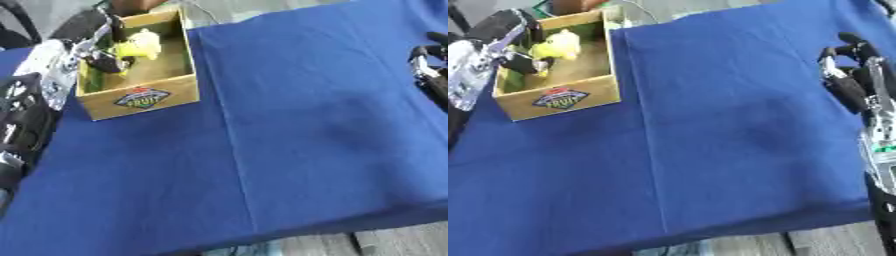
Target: Pick up objects on the table and place them in the box.
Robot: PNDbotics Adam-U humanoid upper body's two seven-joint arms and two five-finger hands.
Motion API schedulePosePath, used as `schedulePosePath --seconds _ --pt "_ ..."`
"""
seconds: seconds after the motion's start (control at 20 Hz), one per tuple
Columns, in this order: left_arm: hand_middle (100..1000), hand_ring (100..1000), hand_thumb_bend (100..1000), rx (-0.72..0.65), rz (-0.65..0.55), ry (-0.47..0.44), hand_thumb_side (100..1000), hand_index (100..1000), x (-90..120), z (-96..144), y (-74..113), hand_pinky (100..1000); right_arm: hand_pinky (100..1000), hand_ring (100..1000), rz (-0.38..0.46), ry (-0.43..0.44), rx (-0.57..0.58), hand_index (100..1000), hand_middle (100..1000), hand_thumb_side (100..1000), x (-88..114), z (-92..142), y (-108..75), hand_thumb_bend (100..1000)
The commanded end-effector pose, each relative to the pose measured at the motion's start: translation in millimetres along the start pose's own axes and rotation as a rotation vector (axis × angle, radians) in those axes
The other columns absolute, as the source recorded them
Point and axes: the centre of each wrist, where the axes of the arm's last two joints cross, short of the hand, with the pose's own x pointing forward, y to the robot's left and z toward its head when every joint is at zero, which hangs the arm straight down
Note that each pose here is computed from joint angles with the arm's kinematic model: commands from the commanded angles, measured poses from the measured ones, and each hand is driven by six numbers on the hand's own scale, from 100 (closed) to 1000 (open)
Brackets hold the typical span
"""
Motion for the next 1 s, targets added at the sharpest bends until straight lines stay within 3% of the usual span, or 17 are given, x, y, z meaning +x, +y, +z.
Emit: schedulePosePath --seconds 0.05,0.15,0.25,0.35,0.6,0.8,1.0 --pt "744 686 849 -0.038 -0.027 -0.029 185 855 -6 3 14.2 685 743 919 0.009 -0.037 -0.015 916 682 553 9 -6 -7.7 100" --pt "788 743 1000 -0.047 -0.036 -0.042 262 877 -7 6 18.4 730 743 919 0.011 -0.036 -0.017 916 682 553 9 -6 -8.4 100" --pt "786 742 1000 -0.016 -0.028 -0.047 292 876 -7 9 25.7 722 743 919 0.010 -0.036 -0.019 916 682 553 9 -5 -8.9 100" --pt "754 710 1000 0.079 0.017 -0.053 381 855 -7 16 38.0 690 743 918 0.009 -0.035 -0.023 916 682 554 9 -5 -9.5 100" --pt "634 599 1000 0.411 0.248 -0.086 487 768 -5 45 68.5 583 743 918 0.010 -0.030 -0.034 916 682 554 7 -3 -12.2 100" --pt "590 563 869 0.627 0.537 -0.104 491 733 -2 74 71.6 535 743 918 0.010 -0.033 -0.044 916 682 555 8 -4 -14.4 100" --pt "573 549 803 0.743 0.733 -0.085 464 717 0 101 61.9 517 744 919 0.011 -0.037 -0.051 917 682 556 10 -4 -16.4 100"
